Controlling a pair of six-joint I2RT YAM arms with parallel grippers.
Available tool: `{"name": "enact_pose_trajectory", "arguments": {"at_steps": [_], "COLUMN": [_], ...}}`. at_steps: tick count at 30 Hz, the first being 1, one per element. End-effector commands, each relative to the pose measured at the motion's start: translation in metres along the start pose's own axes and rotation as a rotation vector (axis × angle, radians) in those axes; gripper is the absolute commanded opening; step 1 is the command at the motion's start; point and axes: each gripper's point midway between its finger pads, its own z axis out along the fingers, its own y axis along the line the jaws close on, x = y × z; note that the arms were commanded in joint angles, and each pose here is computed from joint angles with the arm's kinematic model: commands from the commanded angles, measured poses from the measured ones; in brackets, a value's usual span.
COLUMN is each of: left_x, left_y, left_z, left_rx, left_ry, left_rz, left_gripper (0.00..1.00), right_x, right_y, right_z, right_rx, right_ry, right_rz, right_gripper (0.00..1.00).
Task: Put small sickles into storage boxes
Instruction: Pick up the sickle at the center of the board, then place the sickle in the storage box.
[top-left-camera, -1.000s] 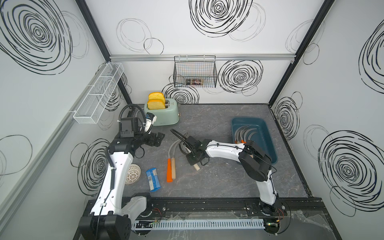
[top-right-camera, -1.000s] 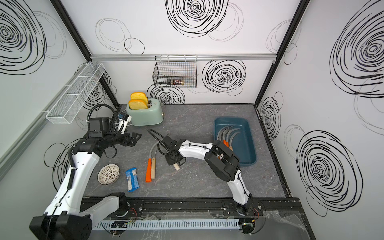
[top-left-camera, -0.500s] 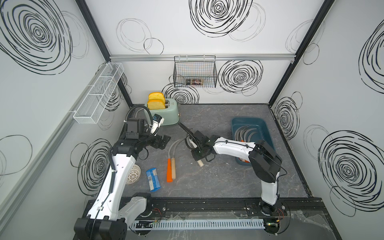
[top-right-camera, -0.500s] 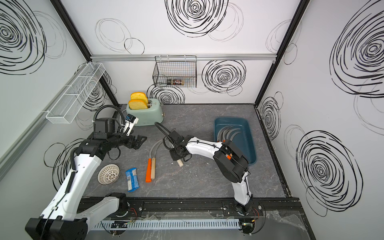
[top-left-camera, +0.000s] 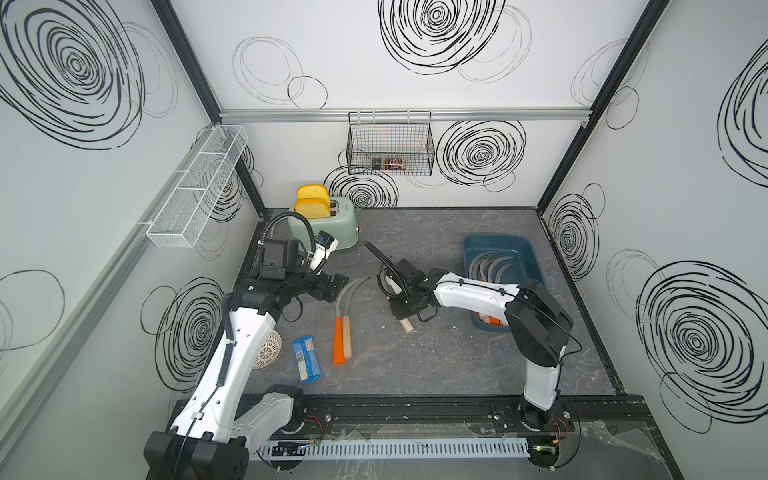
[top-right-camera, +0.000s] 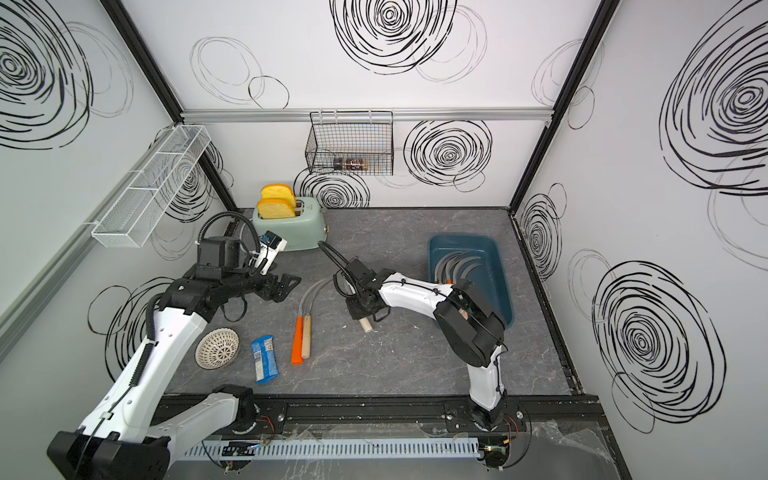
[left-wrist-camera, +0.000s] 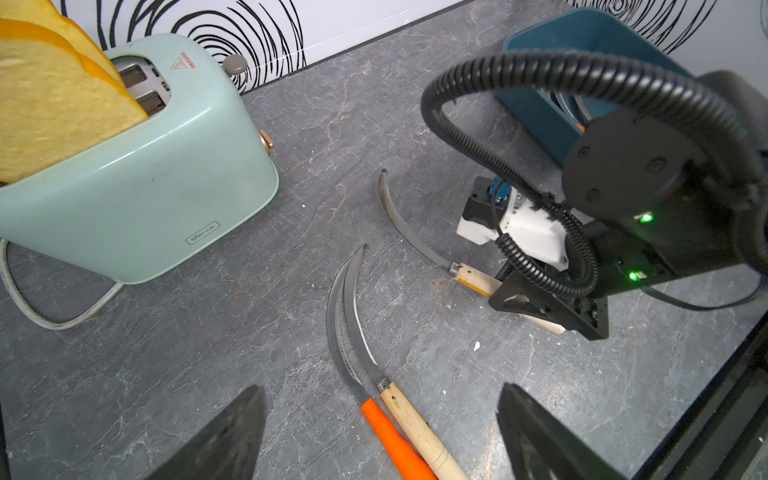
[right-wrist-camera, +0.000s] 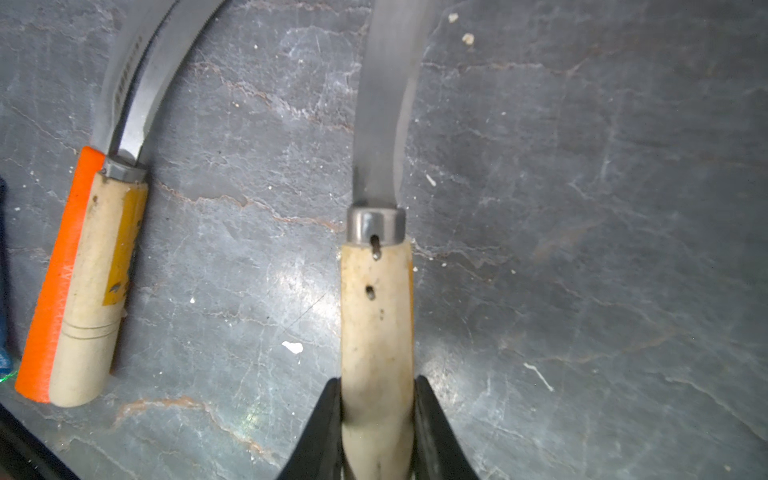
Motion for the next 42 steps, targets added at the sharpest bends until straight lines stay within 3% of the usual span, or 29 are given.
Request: {"name": "enact_pose_trajectory", "arguments": {"at_steps": [1, 8, 23, 42], "left_x": [0.0, -0.003, -0.008, -0.013], "left_y": [-0.012, -0.022, -0.033, -0.042], "left_z": [0.003, 0.008, 0.018, 0.021], "left_rx": [0.049, 0.066, 0.086, 0.114], "left_ry": [0.001, 0.004, 0.012, 0.006], "left_rz": [0.019, 0.05, 0.1, 0.127], "left_gripper": [0.83, 1.0, 0.96, 0.96], "right_x": [-0.011, -0.01, -0.015, -0.01], "right_y": [-0.001, -0.01, -0.042, -0.15], "right_z": [-0.019, -0.029, -0.073, -0.145], "right_rx": [-0.02, -0.018, -0.027, 0.086], "right_ry": [-0.055, -0.071, -0.14, -0.242], "right_rz": [-0.004, 0.013, 0.072, 0.247], "right_gripper": [0.03, 0.03, 0.03, 0.04]}}
